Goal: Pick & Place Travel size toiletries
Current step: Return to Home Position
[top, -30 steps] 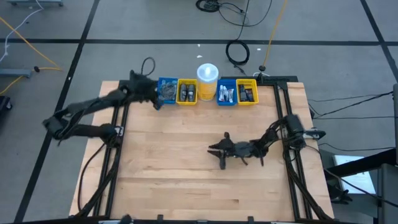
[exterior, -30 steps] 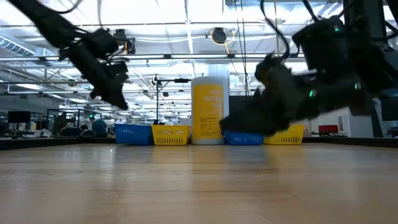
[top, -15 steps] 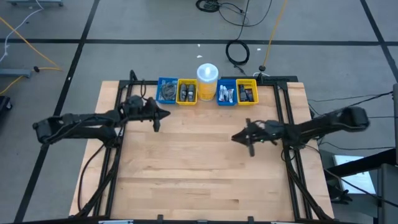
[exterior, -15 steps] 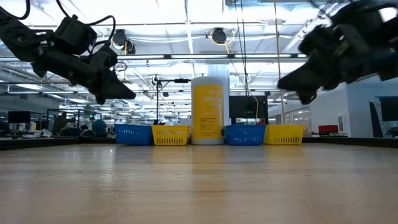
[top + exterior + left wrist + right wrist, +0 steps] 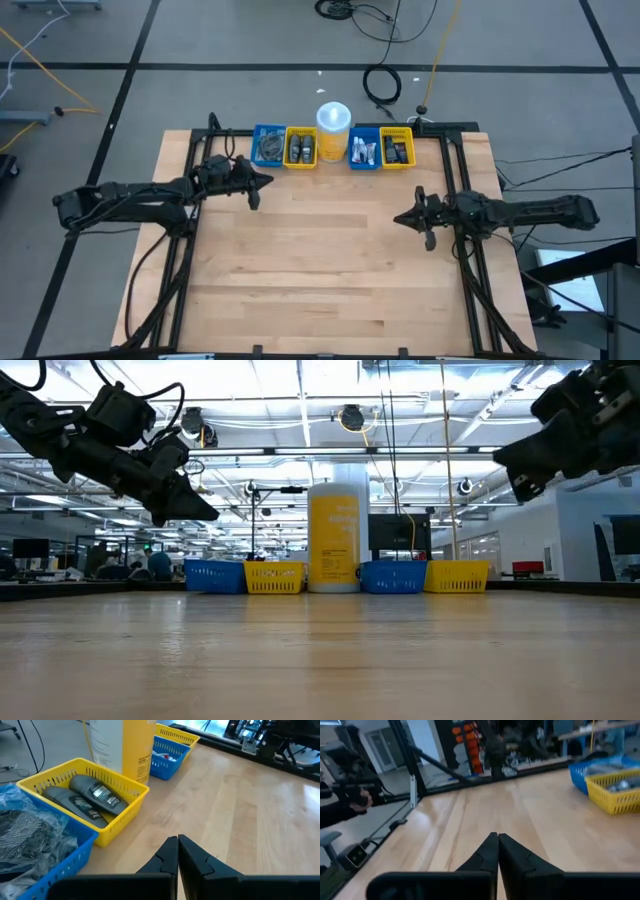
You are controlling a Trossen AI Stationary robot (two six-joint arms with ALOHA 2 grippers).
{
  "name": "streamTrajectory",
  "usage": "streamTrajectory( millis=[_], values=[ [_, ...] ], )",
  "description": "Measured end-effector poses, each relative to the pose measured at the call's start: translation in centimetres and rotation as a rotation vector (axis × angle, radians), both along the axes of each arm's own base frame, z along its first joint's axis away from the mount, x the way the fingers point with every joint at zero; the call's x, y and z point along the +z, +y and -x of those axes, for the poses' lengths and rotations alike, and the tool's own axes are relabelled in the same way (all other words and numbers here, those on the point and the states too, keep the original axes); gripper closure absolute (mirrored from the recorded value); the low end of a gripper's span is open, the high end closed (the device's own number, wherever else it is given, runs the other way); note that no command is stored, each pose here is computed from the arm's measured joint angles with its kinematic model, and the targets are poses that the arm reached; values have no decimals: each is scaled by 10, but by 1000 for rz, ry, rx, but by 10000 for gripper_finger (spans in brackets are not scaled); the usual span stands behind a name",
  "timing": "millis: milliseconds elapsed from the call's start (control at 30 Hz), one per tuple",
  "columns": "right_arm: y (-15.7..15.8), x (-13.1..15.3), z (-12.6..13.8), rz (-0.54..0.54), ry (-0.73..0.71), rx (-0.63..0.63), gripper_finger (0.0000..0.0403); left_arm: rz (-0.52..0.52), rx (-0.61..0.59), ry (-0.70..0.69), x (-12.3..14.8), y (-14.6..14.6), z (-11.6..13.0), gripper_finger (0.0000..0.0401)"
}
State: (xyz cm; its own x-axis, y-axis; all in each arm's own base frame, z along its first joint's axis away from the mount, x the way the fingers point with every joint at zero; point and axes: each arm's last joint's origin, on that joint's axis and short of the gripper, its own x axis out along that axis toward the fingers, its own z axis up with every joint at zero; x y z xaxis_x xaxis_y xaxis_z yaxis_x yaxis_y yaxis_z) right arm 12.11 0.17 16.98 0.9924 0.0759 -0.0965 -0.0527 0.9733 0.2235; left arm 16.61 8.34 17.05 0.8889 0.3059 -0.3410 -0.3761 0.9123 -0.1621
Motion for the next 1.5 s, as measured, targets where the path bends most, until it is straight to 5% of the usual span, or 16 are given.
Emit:
streamTrajectory(
  millis=[400, 833, 1033, 1167, 1500],
  values=[
    [0, 4, 24, 30, -165, 3, 402, 36, 15, -12, 0, 0, 0, 393],
    [1, -1, 24, 110, -125, 29, 402, 40, 10, -10, 0, 0, 0, 393],
    [1, -1, 23, 109, -118, 29, 399, -54, -157, -12, 4, -5, 2, 394],
    [1, -1, 23, 107, -118, 29, 400, -107, -236, -56, 16, -10, 11, 399],
    [1, -1, 23, 107, -119, 29, 401, -123, -207, -177, 16, -31, 43, 400]
  ],
)
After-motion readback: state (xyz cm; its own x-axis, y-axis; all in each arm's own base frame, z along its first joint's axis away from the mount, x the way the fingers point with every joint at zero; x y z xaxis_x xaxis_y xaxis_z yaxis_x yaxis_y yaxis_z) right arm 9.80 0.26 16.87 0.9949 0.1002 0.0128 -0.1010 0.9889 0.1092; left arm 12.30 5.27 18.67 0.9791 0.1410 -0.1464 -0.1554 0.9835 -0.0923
